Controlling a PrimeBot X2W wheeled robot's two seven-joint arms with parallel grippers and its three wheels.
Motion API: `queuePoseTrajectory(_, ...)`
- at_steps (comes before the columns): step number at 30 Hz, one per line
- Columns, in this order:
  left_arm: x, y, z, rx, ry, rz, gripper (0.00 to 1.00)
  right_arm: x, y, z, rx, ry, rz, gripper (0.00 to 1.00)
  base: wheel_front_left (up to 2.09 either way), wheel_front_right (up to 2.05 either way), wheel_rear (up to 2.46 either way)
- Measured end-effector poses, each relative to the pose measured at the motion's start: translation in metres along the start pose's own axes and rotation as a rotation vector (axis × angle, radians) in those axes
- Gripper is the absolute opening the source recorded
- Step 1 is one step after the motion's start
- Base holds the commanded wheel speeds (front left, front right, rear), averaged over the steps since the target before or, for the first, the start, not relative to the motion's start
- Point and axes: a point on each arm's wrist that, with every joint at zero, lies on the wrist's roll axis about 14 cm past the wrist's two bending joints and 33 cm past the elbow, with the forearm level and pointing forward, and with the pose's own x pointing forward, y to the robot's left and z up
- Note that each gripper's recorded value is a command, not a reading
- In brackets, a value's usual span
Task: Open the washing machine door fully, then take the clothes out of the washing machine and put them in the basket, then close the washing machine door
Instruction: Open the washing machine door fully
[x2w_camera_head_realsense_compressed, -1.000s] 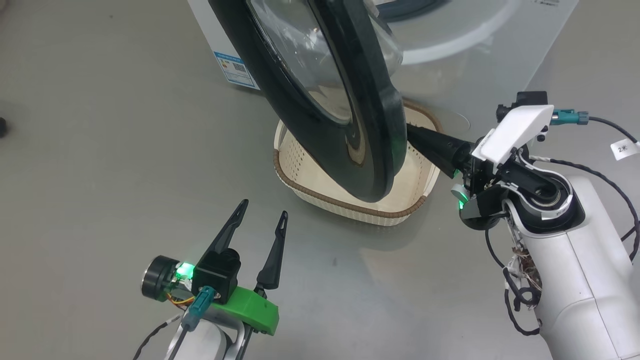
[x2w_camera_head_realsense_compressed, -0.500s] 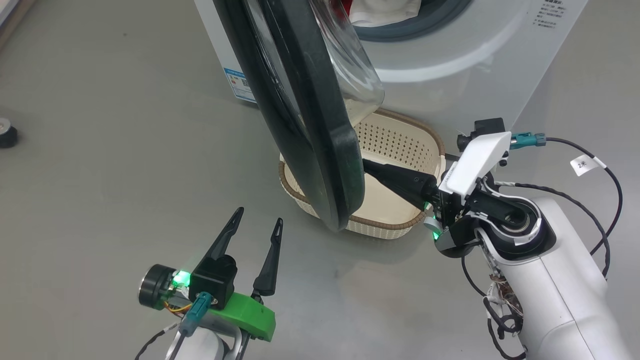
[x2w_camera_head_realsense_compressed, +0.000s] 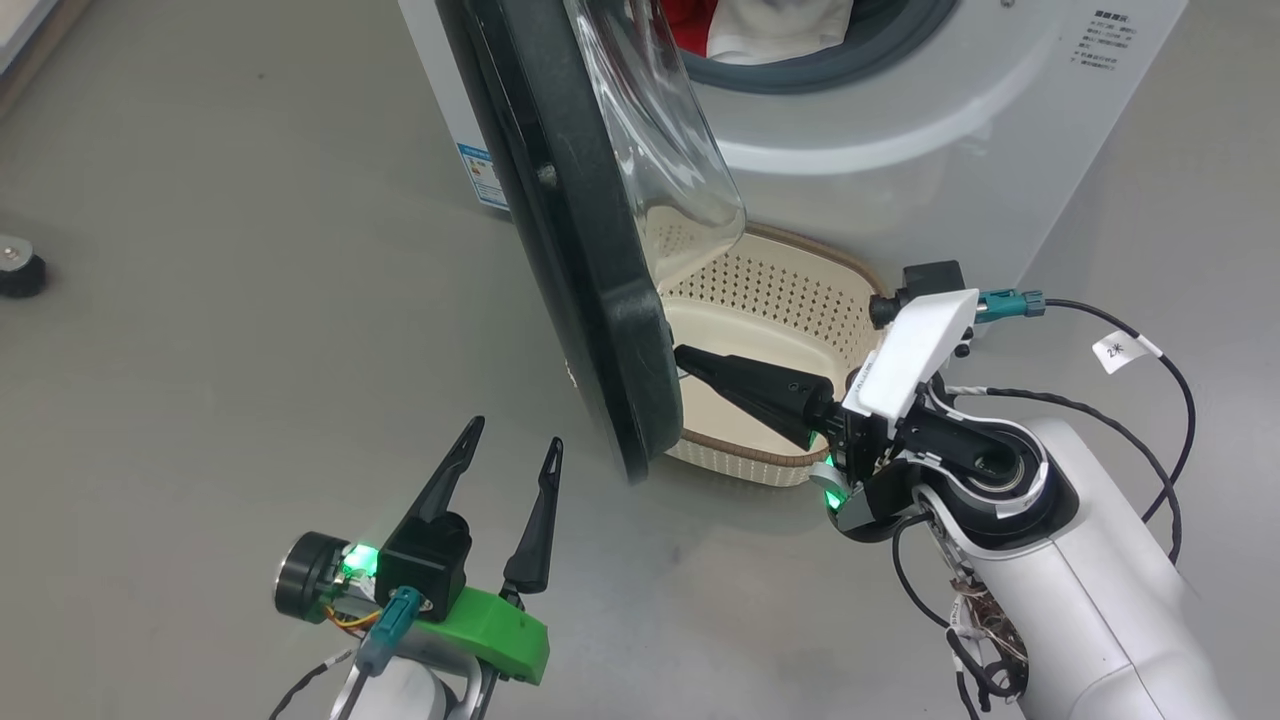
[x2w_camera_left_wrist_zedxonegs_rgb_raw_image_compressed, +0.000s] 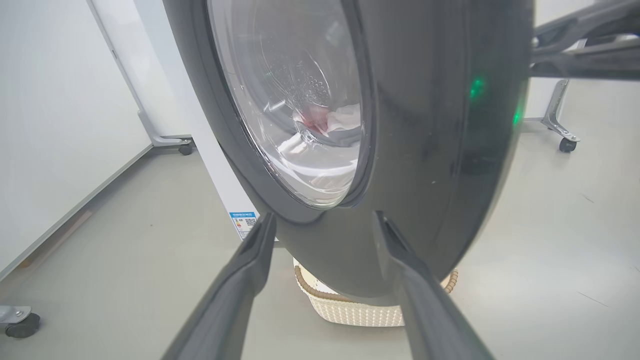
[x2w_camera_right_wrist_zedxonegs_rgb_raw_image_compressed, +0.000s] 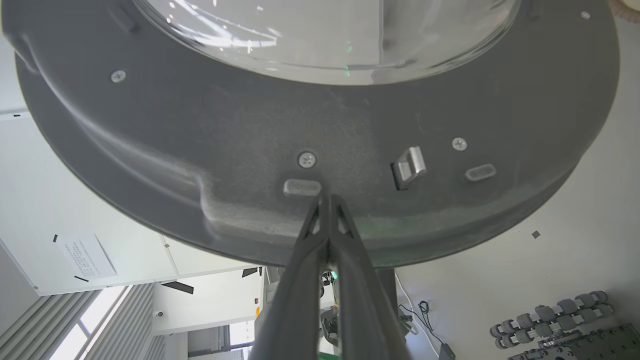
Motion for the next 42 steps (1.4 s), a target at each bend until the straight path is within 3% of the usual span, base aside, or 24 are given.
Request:
queuePoseTrajectory(10, -0.009, 0.011, 0.002, 0.001, -0.011, 0.039, 1.0, -0.009, 0.001, 0.011, -0.056, -0.121, -0.017, 0.0, 0.0, 0.0, 0.0)
queuePoseTrajectory(14, -0.014, 0.012, 0.004, -0.003, -0.019, 0.042, 1.0, -0.018, 0.001, 0.018, -0.163, -0.185, -0.051, 0.0, 0.0, 0.0, 0.0)
queuePoseTrajectory(20, -0.024, 0.015, 0.005, -0.008, -0.027, 0.048, 1.0, -0.062, -0.006, 0.041, -0.467, -0.359, -0.179, 0.0, 0.0, 0.0, 0.0)
queuePoseTrajectory(23, -0.027, 0.019, 0.005, -0.004, -0.028, 0.051, 1.0, -0.071, -0.002, 0.045, -0.538, -0.409, -0.193, 0.0, 0.0, 0.0, 0.0)
queuePoseTrajectory(29, -0.034, 0.026, 0.006, 0.032, -0.034, 0.034, 1.0, -0.115, -0.008, 0.046, -0.817, -0.527, -0.353, 0.0, 0.0, 0.0, 0.0)
queuePoseTrajectory(38, -0.031, 0.004, 0.014, 0.026, -0.065, -0.039, 1.0, -0.19, 0.01, 0.057, -1.089, -0.786, -0.497, 0.0, 0.0, 0.0, 0.0)
queuePoseTrajectory(42, -0.027, -0.005, 0.018, 0.023, -0.077, -0.067, 1.0, -0.217, 0.012, 0.057, -1.091, -0.916, -0.52, 0.0, 0.0, 0.0, 0.0)
